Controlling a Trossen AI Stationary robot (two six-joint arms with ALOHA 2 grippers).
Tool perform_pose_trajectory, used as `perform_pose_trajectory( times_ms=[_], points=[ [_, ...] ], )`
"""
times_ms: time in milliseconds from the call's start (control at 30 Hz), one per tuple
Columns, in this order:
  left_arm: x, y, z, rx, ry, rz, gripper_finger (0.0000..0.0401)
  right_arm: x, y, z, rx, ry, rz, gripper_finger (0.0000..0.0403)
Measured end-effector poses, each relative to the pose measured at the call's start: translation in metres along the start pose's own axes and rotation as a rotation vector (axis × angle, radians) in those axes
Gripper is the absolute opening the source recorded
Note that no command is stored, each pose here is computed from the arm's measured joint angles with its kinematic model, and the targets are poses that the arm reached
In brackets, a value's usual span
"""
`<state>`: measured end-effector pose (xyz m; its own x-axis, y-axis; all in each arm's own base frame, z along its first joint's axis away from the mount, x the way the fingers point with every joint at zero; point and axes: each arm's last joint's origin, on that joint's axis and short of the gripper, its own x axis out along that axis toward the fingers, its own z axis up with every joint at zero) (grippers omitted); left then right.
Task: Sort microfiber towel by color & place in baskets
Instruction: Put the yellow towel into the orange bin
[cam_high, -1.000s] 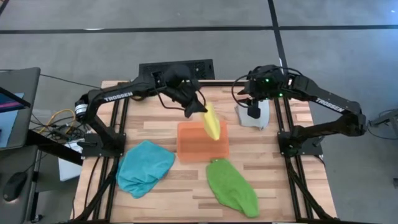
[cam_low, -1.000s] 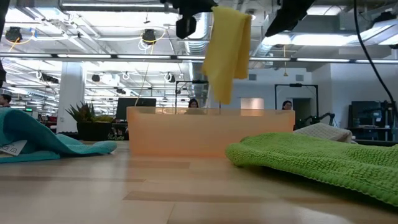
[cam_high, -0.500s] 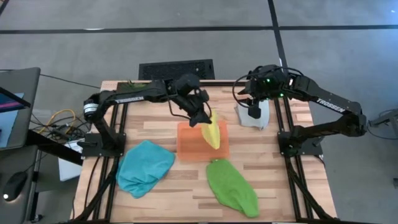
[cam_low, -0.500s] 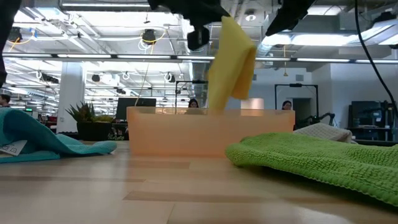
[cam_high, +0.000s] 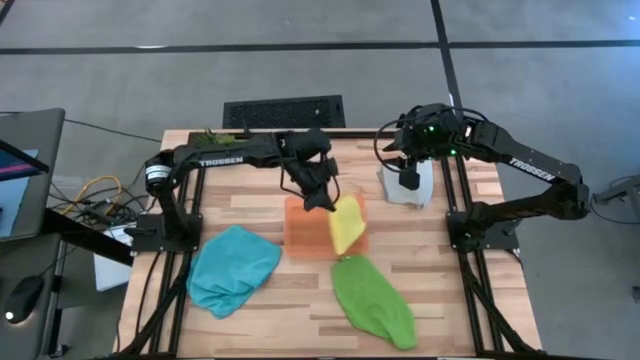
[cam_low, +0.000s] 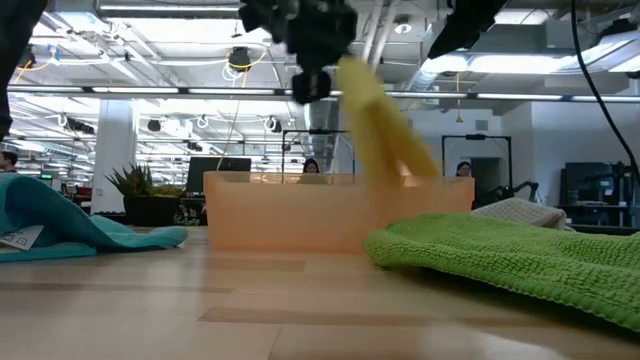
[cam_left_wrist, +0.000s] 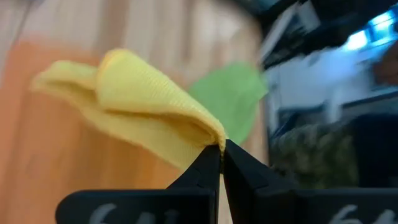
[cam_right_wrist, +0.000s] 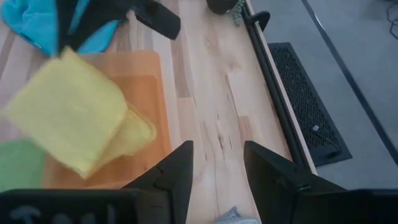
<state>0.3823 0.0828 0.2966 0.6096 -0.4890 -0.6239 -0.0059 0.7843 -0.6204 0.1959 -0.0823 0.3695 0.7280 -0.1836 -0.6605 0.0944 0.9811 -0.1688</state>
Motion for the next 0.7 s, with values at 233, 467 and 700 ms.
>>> perform_pose_trajectory(
  times_ms=[233, 467, 700],
  points=[
    [0.002, 0.011, -0.017, -0.027, 0.144, 0.149, 0.0, 0.0, -0.001, 0.001, -0.001, -0.012, -0.008, 0.0168],
    [0.002, 0.013, -0.018, 0.004, 0.158, 0.192, 0.0, -0.001, -0.006, 0.0, 0.015, -0.012, -0.03, 0.0167],
    [0.002, 0.011, -0.004, 0.066, 0.031, 0.099, 0.0, -0.002, -0.013, -0.003, 0.036, -0.006, -0.053, 0.0168]
  ],
)
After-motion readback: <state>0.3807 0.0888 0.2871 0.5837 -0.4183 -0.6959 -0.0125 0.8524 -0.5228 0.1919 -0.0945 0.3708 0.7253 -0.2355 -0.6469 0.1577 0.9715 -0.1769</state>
